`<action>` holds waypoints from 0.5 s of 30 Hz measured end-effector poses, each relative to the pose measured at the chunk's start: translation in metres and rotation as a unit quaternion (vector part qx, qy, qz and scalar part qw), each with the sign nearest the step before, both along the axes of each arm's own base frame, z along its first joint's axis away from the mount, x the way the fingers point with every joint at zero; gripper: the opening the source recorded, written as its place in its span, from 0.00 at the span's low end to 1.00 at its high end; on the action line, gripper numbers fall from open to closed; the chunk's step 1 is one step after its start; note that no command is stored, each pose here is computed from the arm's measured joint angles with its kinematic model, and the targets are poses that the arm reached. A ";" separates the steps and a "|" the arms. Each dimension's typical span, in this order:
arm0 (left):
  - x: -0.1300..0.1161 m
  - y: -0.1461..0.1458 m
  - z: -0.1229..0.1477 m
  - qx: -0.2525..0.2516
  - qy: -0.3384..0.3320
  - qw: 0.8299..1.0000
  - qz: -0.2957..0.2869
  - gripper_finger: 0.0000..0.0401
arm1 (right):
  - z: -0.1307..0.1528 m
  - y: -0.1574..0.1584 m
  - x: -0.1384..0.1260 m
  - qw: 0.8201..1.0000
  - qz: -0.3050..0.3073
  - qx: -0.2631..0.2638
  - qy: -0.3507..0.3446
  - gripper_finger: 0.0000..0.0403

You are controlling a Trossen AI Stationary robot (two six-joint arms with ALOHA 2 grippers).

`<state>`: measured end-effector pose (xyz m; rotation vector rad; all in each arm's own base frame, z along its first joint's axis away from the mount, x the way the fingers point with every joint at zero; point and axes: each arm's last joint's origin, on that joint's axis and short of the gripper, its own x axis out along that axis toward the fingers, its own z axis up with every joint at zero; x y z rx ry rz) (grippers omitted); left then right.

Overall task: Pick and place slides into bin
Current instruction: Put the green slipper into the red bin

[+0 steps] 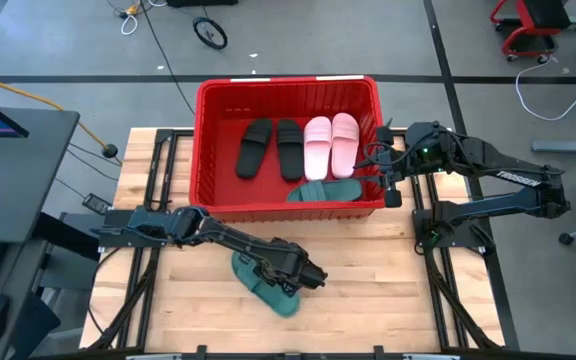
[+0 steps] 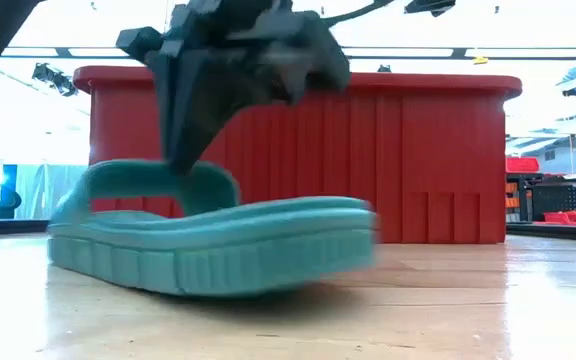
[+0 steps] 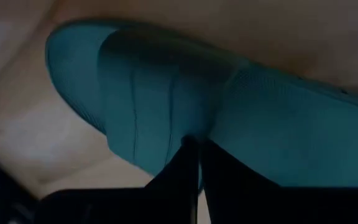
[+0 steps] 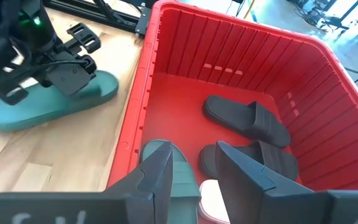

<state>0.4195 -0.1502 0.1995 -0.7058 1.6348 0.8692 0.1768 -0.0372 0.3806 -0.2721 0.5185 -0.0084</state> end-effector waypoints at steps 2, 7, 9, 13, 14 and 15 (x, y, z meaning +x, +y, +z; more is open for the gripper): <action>0.005 -0.003 0.015 -0.029 -0.028 0.999 0.003 0.02 | 0.000 0.000 0.000 1.000 0.000 0.000 -0.001 0.31; 0.006 -0.009 0.058 -0.074 -0.124 0.989 0.026 0.01 | 0.001 0.000 0.001 1.000 0.000 -0.002 -0.007 0.31; -0.002 -0.009 0.079 -0.073 -0.148 0.985 0.054 0.01 | 0.002 0.000 0.001 1.000 -0.002 0.002 -0.010 0.31; -0.020 -0.013 0.123 -0.044 -0.222 0.966 0.123 0.01 | 0.003 0.000 0.000 0.999 -0.021 0.035 -0.017 0.31; -0.023 -0.014 0.133 -0.045 -0.253 0.957 0.134 0.01 | 0.003 0.000 0.000 0.999 -0.026 0.044 -0.019 0.30; -0.026 -0.015 0.143 -0.044 -0.284 0.947 0.142 0.01 | 0.003 0.000 -0.002 0.998 -0.030 0.051 -0.020 0.30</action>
